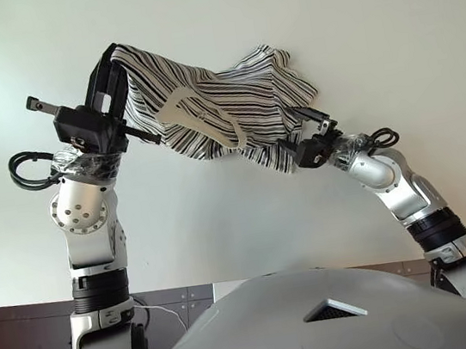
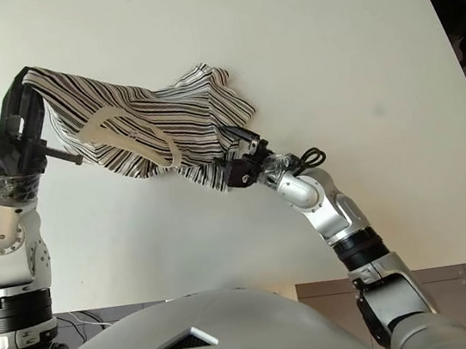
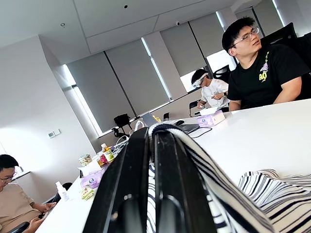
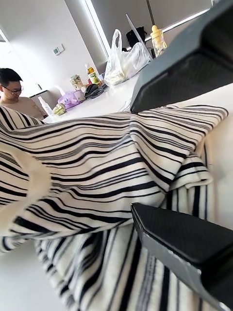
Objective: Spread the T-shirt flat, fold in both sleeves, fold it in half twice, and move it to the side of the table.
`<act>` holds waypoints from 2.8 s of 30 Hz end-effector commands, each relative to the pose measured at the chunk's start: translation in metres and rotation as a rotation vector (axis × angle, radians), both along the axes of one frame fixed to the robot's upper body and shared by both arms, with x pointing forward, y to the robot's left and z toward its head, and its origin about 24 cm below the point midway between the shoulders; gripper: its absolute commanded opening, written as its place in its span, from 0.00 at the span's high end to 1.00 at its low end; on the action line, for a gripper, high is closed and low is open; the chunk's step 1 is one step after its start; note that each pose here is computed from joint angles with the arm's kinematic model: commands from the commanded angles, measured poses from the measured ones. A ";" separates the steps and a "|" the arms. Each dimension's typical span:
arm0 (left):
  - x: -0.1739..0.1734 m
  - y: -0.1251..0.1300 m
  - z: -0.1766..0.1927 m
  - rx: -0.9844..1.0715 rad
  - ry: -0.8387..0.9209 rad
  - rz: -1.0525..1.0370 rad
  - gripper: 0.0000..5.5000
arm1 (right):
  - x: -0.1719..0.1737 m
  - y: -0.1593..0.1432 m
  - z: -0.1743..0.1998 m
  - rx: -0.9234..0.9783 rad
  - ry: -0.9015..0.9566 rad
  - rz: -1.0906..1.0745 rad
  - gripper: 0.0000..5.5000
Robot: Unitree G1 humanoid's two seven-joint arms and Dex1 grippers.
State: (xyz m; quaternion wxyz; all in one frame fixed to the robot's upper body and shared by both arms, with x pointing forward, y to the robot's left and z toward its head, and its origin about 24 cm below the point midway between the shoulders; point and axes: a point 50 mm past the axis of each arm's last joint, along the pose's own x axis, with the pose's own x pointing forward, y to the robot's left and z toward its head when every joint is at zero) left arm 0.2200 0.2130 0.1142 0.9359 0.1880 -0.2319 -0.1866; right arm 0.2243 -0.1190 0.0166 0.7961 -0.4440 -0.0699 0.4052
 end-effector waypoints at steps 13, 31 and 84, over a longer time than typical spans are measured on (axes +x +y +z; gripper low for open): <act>0.007 -0.007 -0.001 0.001 -0.002 -0.001 0.98 | 0.005 -0.010 0.002 -0.193 -0.101 0.102 0.38; 0.010 -0.024 -0.013 -0.012 0.015 -0.046 0.98 | 0.030 0.006 0.018 -0.108 -0.201 0.038 0.38; 0.201 -0.039 0.113 0.238 -0.041 0.423 0.98 | 0.200 -0.036 0.223 0.616 -0.386 -0.671 0.98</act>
